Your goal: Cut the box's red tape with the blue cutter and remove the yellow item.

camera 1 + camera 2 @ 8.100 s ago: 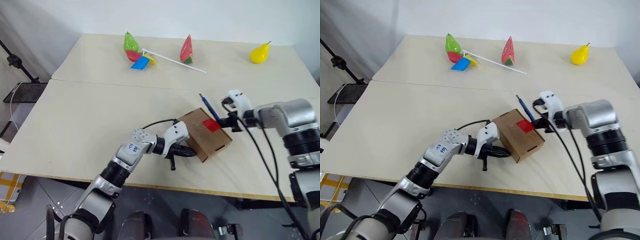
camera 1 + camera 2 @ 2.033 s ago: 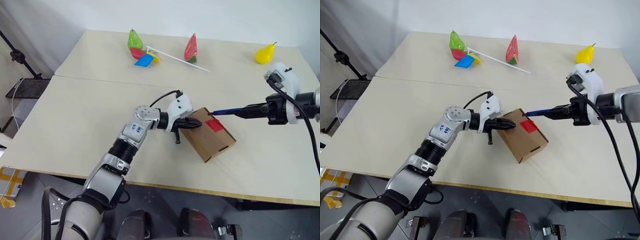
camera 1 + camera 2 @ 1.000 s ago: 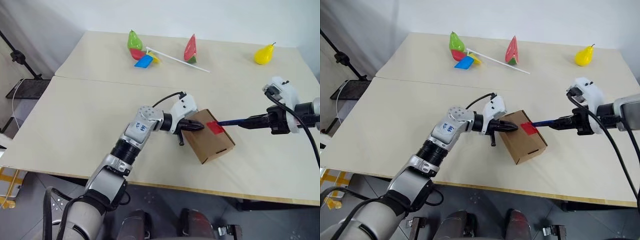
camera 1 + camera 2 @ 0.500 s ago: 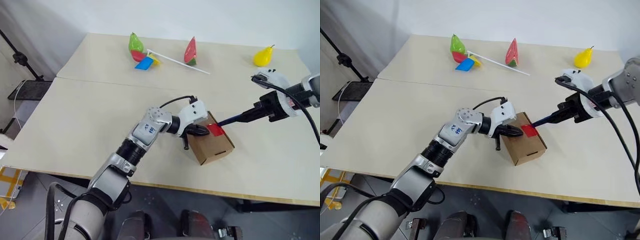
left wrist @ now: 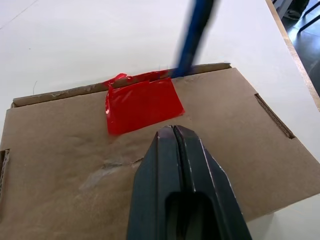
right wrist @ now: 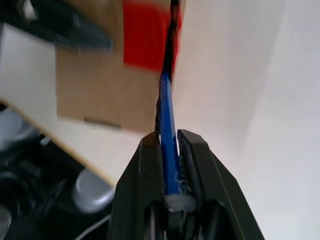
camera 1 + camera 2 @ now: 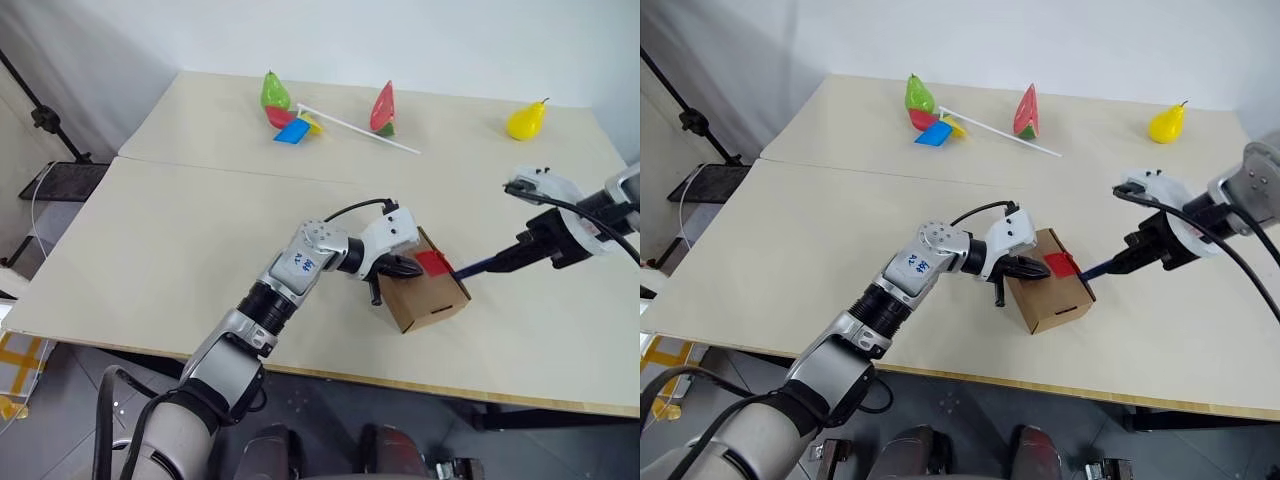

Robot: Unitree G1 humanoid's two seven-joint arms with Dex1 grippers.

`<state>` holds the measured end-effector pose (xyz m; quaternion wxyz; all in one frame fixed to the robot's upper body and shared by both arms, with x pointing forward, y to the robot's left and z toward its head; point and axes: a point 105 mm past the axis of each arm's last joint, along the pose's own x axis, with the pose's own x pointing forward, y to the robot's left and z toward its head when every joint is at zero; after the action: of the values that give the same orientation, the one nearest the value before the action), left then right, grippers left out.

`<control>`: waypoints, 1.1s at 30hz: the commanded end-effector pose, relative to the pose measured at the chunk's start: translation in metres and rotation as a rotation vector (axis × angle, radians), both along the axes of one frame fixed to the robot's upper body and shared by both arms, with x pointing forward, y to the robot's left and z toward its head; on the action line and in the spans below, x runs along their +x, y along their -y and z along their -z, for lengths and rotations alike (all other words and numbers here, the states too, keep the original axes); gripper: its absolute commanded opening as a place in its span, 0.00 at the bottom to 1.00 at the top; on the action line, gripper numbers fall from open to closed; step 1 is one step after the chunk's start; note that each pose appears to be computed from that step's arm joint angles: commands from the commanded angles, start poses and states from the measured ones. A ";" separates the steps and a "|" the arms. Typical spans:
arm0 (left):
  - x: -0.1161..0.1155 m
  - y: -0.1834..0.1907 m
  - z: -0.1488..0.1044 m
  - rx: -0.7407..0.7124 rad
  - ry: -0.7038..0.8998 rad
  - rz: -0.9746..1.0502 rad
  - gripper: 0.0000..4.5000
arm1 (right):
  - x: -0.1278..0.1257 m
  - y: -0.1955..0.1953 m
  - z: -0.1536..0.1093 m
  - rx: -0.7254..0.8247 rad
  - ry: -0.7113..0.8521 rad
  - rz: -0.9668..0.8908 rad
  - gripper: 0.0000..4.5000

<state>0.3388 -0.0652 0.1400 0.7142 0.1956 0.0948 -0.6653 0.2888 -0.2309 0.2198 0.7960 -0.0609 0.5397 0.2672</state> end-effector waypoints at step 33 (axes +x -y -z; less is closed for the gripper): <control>0.028 -0.190 -0.029 -0.325 0.165 -0.424 0.00 | -0.004 0.137 0.082 0.040 1.137 0.453 0.40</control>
<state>0.3681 0.1240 0.1533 0.8617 0.1043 0.0028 -0.4965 0.2882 -0.3600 0.1266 0.9961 -0.0519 0.0520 0.0490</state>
